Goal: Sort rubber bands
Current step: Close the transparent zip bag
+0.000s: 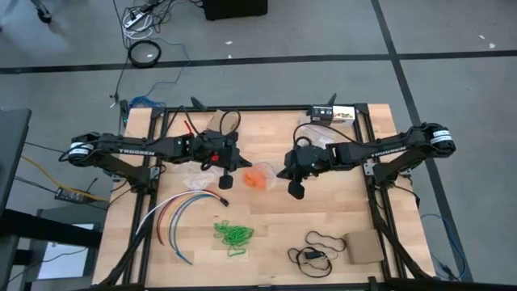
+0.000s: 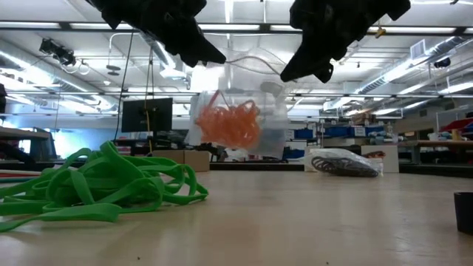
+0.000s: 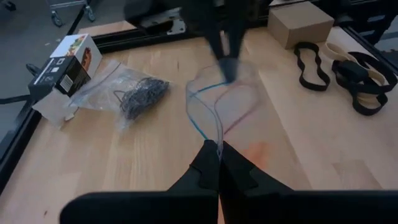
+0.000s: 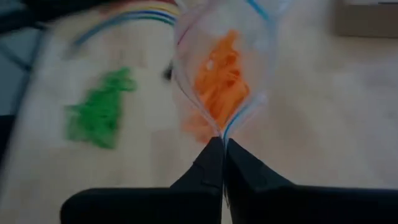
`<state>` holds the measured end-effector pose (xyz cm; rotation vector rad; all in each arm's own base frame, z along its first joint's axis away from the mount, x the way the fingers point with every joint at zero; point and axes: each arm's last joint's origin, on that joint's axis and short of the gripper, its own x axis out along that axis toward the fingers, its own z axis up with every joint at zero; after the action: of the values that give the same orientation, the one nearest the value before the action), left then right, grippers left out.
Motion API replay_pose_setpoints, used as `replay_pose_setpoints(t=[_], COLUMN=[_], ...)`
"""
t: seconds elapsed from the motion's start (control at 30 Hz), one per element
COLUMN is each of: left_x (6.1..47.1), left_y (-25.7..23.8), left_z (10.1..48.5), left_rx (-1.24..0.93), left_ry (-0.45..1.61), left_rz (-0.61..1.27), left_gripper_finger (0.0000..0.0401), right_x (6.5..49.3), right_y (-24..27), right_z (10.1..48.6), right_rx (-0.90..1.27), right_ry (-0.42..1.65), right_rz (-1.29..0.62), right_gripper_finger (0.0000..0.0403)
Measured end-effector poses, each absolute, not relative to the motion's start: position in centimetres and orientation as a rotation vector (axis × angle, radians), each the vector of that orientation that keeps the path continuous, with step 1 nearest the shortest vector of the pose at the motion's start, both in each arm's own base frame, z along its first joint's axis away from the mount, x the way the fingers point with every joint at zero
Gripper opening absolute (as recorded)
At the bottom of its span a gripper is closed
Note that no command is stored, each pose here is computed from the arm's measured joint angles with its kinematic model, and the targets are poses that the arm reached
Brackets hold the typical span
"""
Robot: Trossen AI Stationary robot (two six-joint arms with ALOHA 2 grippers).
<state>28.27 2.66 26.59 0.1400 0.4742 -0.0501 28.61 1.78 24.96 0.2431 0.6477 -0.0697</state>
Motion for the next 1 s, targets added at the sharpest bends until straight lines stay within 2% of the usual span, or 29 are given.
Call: replay_pose_setpoints(t=[0.13,0.27,0.3,0.4,0.47,0.53,0.57,0.67,0.77,0.83,0.87,0.97,1.0], left_x=[28.1,28.2,28.2,28.1,28.3,28.5,28.6,28.9,29.0,28.9,28.9,28.9,28.9], left_y=[2.6,2.6,2.5,2.3,2.4,2.8,3.0,2.8,2.5,2.4,2.4,2.5,2.7], left_z=[26.4,26.5,26.4,26.6,27.3,27.9,28.3,29.4,29.9,29.8,29.7,29.7,29.7], left_rx=[0.132,0.094,0.072,0.021,0.038,0.050,0.049,0.063,0.063,0.040,0.032,0.028,0.025], left_ry=[0.500,0.490,0.492,0.491,0.477,0.468,0.458,0.398,0.348,0.354,0.359,0.361,0.363], left_rz=[-0.065,-0.069,-0.091,-0.211,-0.151,-0.030,-0.019,-0.064,-0.130,-0.223,-0.252,-0.207,-0.181], left_gripper_finger=[0.0000,0.0000,0.0000,0.0000,0.0000,0.0001,0.0001,0.0001,0.0001,0.0001,0.0001,0.0001,0.0001], right_x=[28.5,27.6,27.7,28.2,28.2,27.7,27.8,27.9,27.6,27.7,27.7,27.2,27.3], right_y=[1.7,0.7,0.5,0.6,0.3,-0.2,-0.4,-0.3,-0.2,0.0,0.1,-0.5,-0.8], right_z=[25.9,27.5,28.0,30.0,31.4,31.8,31.9,32.3,32.2,32.2,32.3,31.8,31.6], right_rx=[0.264,0.157,0.167,0.250,0.235,0.219,0.235,0.313,0.345,0.381,0.367,0.363,0.399], right_ry=[0.659,0.799,0.794,0.736,0.733,0.819,0.842,0.841,0.870,0.874,0.859,0.930,0.946], right_rz=[0.009,-0.223,-0.202,0.044,0.004,-0.076,-0.055,0.110,0.112,0.226,0.238,0.057,0.104], right_gripper_finger=[0.0000,0.0000,0.0000,0.0000,0.0000,0.0000,0.0000,0.0000,0.0000,0.0000,0.0000,0.0000,0.0000])
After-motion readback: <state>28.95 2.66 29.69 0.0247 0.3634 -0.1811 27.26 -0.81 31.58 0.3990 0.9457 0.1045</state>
